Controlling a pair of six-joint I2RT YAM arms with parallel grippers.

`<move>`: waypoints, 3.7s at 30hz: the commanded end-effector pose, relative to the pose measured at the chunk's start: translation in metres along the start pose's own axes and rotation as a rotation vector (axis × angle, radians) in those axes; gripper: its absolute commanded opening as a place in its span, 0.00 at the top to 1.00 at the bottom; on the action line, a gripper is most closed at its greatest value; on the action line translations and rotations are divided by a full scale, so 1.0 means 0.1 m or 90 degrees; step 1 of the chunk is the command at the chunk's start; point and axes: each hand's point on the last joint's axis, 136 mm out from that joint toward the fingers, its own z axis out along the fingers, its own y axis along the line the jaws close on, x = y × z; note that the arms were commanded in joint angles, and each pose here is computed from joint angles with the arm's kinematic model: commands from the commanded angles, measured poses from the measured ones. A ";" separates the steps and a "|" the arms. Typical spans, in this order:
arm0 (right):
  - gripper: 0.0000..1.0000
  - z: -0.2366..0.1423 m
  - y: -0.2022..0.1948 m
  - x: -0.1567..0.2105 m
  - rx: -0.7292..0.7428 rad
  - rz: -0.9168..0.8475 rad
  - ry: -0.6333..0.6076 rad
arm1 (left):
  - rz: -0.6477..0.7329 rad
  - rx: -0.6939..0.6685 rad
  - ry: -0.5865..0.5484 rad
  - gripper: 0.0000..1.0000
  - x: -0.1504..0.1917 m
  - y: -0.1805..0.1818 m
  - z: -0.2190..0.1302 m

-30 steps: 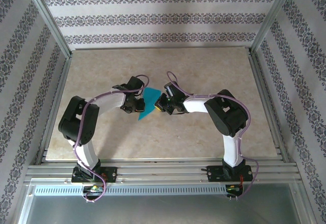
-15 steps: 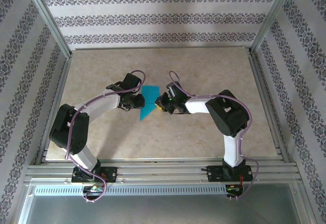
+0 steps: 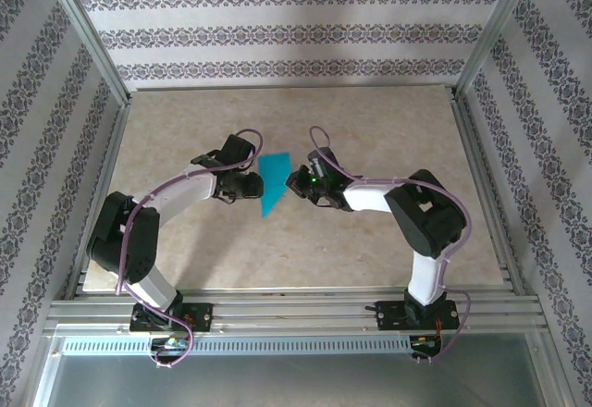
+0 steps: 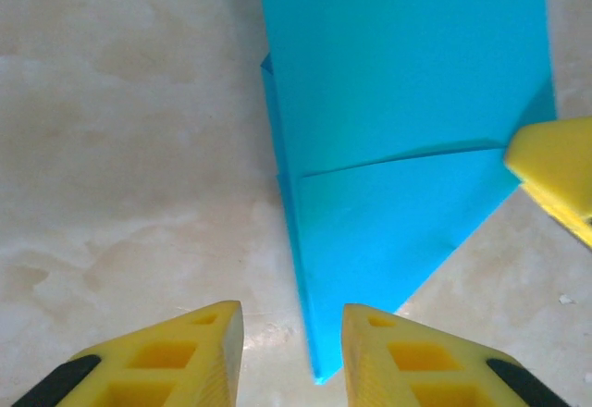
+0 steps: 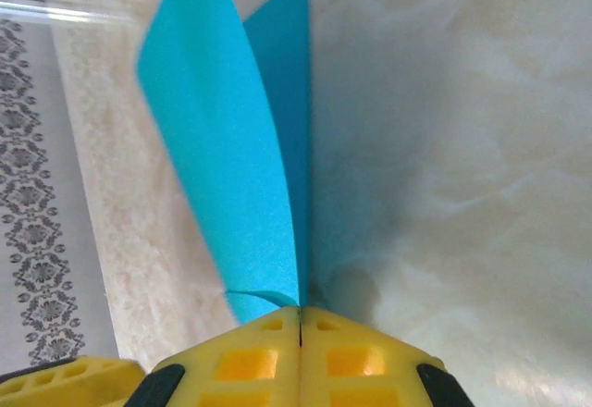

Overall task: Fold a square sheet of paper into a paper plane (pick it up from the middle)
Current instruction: Fold the wing for the fifth time at the center of the table.

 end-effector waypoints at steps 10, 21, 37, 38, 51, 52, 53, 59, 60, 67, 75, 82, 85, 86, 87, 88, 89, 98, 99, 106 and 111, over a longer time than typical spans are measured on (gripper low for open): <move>1.00 -0.94 -0.35 -0.17 0.065 0.033 -0.156 | 0.049 0.147 -0.104 0.45 -0.14 -0.47 -0.33; 1.00 -0.92 -0.58 -0.06 0.072 0.268 -0.156 | 0.356 0.220 -0.240 0.30 0.13 -1.16 -0.19; 1.00 -0.84 -0.58 -0.03 0.077 0.355 -0.133 | 0.680 0.230 -0.288 0.31 0.42 -1.54 0.32; 1.00 -0.83 -0.58 -0.02 0.076 0.359 -0.132 | 0.685 0.223 -0.289 0.32 0.42 -1.55 0.35; 1.00 -0.81 -0.58 0.00 0.075 0.387 -0.107 | 0.724 0.141 -0.333 0.49 0.34 -1.44 0.54; 1.00 -0.81 -0.58 0.00 0.074 0.389 -0.105 | 0.727 0.138 -0.331 0.49 0.35 -1.43 0.56; 1.00 -0.81 -0.57 0.00 0.074 0.388 -0.103 | 0.729 0.135 -0.330 0.51 0.35 -1.42 0.57; 1.00 -0.81 -0.60 0.01 0.078 0.392 -0.099 | 0.734 0.121 -0.326 0.57 0.36 -1.38 0.62; 1.00 -0.81 -0.60 0.01 0.078 0.392 -0.099 | 0.732 0.120 -0.326 0.58 0.36 -1.37 0.62; 0.94 -0.82 -0.60 -0.02 0.076 0.391 -0.099 | 0.731 0.110 -0.318 0.72 0.40 -1.31 0.65; 0.58 -0.94 -0.71 -0.11 0.112 0.349 -0.116 | 0.716 0.137 -0.303 0.82 0.46 -1.32 0.62; 0.41 -1.22 -0.81 -0.31 0.145 0.239 -0.166 | 0.634 0.218 -0.246 0.88 0.55 -1.35 0.55; 0.38 -1.31 -0.81 -0.39 0.147 0.182 -0.179 | 0.582 0.247 -0.211 0.92 0.55 -1.35 0.52; 0.38 -1.33 -0.78 -0.43 0.135 0.158 -0.185 | 0.566 0.256 -0.204 0.93 0.55 -1.36 0.50; 0.38 -1.35 -0.78 -0.45 0.136 0.139 -0.187 | 0.552 0.263 -0.199 0.93 0.55 -1.36 0.49; 0.37 -1.37 -0.77 -0.48 0.132 0.118 -0.190 | 0.532 0.271 -0.192 0.93 0.55 -1.35 0.48; 0.37 -1.38 -0.75 -0.50 0.124 0.094 -0.189 | 0.512 0.278 -0.187 0.94 0.55 -1.35 0.47; 0.35 -1.35 -0.72 -0.46 0.127 -0.071 -0.139 | 0.366 0.307 -0.151 0.95 0.53 -1.28 0.53; 0.35 -1.34 -0.74 -0.43 0.129 -0.076 -0.131 | 0.355 0.308 -0.150 0.94 0.53 -1.27 0.53; 0.34 -1.30 -0.88 -0.25 0.162 -0.118 -0.084 | 0.309 0.314 -0.131 0.91 0.57 -1.24 0.60; 0.34 -1.24 -0.93 -0.10 0.184 -0.149 -0.037 | 0.293 0.310 -0.114 0.91 0.61 -1.22 0.68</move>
